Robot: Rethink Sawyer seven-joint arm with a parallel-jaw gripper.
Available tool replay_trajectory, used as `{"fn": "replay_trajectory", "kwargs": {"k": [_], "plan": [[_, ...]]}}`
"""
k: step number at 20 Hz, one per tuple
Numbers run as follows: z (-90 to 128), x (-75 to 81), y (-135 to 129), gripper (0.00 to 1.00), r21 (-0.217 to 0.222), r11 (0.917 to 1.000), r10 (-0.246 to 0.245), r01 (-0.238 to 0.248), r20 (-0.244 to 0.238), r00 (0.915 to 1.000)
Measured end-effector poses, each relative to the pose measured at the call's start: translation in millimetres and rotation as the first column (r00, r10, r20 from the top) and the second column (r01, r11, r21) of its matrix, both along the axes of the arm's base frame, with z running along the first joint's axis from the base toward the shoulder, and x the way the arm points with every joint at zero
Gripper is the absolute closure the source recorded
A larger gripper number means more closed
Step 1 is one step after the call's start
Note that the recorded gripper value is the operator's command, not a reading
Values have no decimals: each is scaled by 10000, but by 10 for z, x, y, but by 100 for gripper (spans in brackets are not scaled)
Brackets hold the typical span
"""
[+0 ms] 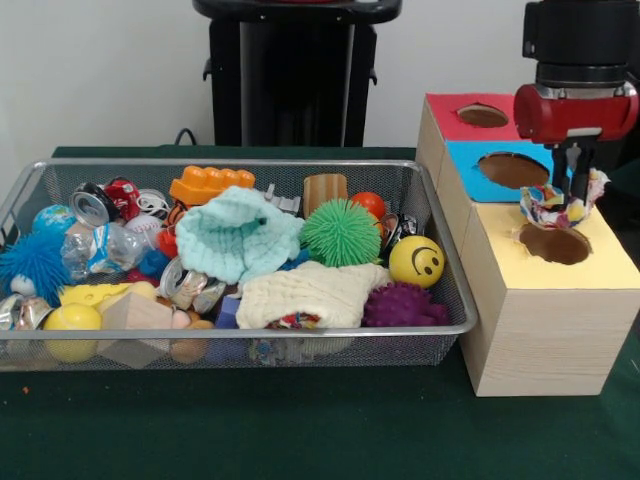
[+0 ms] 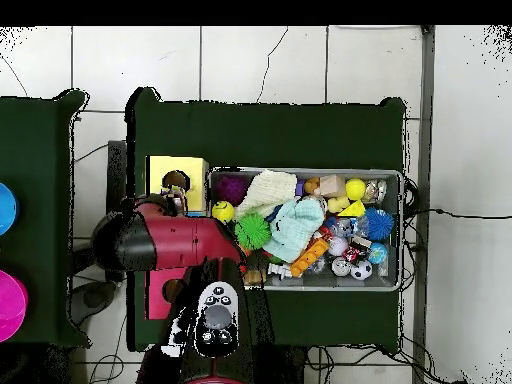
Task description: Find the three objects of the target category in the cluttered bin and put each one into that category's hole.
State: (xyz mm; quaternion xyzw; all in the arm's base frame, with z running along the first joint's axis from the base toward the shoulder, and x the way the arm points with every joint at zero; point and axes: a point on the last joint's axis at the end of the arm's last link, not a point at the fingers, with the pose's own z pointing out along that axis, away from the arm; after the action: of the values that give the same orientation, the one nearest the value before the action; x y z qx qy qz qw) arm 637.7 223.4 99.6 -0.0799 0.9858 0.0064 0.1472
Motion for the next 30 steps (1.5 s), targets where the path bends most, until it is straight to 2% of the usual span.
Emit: {"fn": "replay_trajectory", "kwargs": {"k": [4, 7, 15, 23, 30], "plan": [[-66, 55, 55, 100, 8, 10000, -64, 64, 144, 9999], [-149, 159, 71, 100, -34, 9999, -147, 150, 583, 9982], [-223, 243, 46, 100, -158, 9992, -350, 375, 1345, 9903], [-238, 253, 48, 100, -304, 9981, -484, 537, 1530, 9870], [-265, 290, 11, 100, -617, 9946, -727, 836, 1608, 9843]]}}
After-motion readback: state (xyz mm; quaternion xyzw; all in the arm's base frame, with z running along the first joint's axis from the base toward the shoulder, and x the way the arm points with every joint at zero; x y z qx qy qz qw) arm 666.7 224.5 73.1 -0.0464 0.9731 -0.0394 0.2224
